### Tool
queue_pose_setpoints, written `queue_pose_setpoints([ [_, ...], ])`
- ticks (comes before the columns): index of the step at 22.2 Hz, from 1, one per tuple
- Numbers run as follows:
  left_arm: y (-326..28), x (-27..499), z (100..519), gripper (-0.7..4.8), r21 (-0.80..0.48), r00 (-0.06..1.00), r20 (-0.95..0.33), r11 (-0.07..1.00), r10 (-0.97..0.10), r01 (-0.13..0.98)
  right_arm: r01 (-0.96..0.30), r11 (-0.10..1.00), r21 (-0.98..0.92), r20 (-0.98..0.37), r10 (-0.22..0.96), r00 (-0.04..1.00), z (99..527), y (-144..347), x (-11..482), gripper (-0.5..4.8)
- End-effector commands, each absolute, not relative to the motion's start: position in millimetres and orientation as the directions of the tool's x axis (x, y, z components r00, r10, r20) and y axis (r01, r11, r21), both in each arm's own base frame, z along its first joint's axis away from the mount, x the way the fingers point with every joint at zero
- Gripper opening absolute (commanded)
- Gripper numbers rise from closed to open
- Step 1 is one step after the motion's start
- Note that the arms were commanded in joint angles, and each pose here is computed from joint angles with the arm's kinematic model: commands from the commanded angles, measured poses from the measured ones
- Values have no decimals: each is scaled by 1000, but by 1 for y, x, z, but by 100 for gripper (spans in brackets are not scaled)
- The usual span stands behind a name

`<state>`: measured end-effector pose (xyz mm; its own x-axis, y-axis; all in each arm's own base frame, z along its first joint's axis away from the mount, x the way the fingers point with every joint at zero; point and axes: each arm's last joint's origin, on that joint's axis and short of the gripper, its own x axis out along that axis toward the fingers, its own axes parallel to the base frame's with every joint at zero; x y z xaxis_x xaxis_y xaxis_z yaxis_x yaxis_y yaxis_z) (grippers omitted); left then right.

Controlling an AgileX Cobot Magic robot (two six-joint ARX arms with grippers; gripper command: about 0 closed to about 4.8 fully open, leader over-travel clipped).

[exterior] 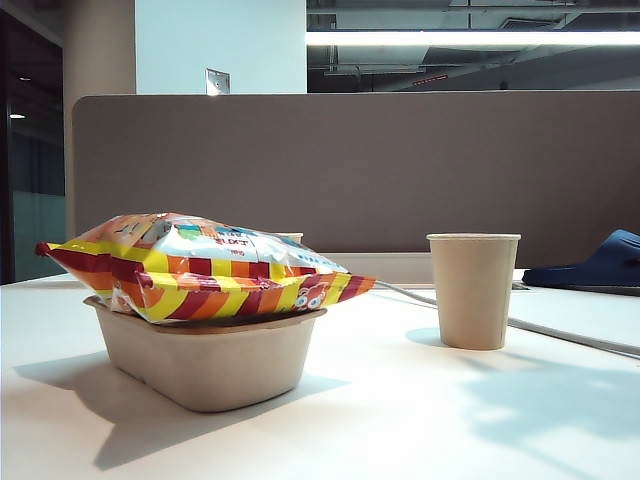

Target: Pick up a bag of chips and put them in the box.

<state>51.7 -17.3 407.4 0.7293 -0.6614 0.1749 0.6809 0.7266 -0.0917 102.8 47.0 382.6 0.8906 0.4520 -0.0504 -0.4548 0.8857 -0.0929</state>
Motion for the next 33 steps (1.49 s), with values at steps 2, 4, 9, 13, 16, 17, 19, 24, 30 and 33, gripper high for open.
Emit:
queue_pose_setpoints([
  [2,-19,47,408,264,-116,711,185,703,-679,701,-395,913,-105,-28,395,918,383,30,68,166],
  [4,-20,42,408,264,-108,695,194,690,-692,716,-393,914,-96,-19,393,919,380,22,52,165],
  [9,-20,15,407,263,-61,663,243,671,-708,739,-374,927,-31,-58,372,926,366,8,21,166],
  [13,-19,-15,394,263,-59,691,246,701,-680,711,-380,925,15,-57,380,923,349,3,9,165],
  [16,-18,-31,383,239,-49,721,232,733,-653,679,-378,924,61,-35,381,924,332,0,3,165],
  [17,-18,-37,377,238,-42,722,230,735,-652,677,-377,923,78,-25,380,925,325,-1,0,165],
  [19,-17,-43,368,237,-46,726,227,738,-649,674,-379,922,84,-1,380,925,314,-3,-5,165],
  [24,-16,-31,341,237,-121,754,149,745,-639,656,-417,905,87,-30,421,907,304,2,3,165],
  [30,-18,4,312,238,-145,756,104,743,-646,654,-474,876,87,14,474,880,289,13,23,166],
  [33,-18,25,290,238,-217,780,74,754,-621,620,-476,871,121,37,476,879,277,18,36,166],
])
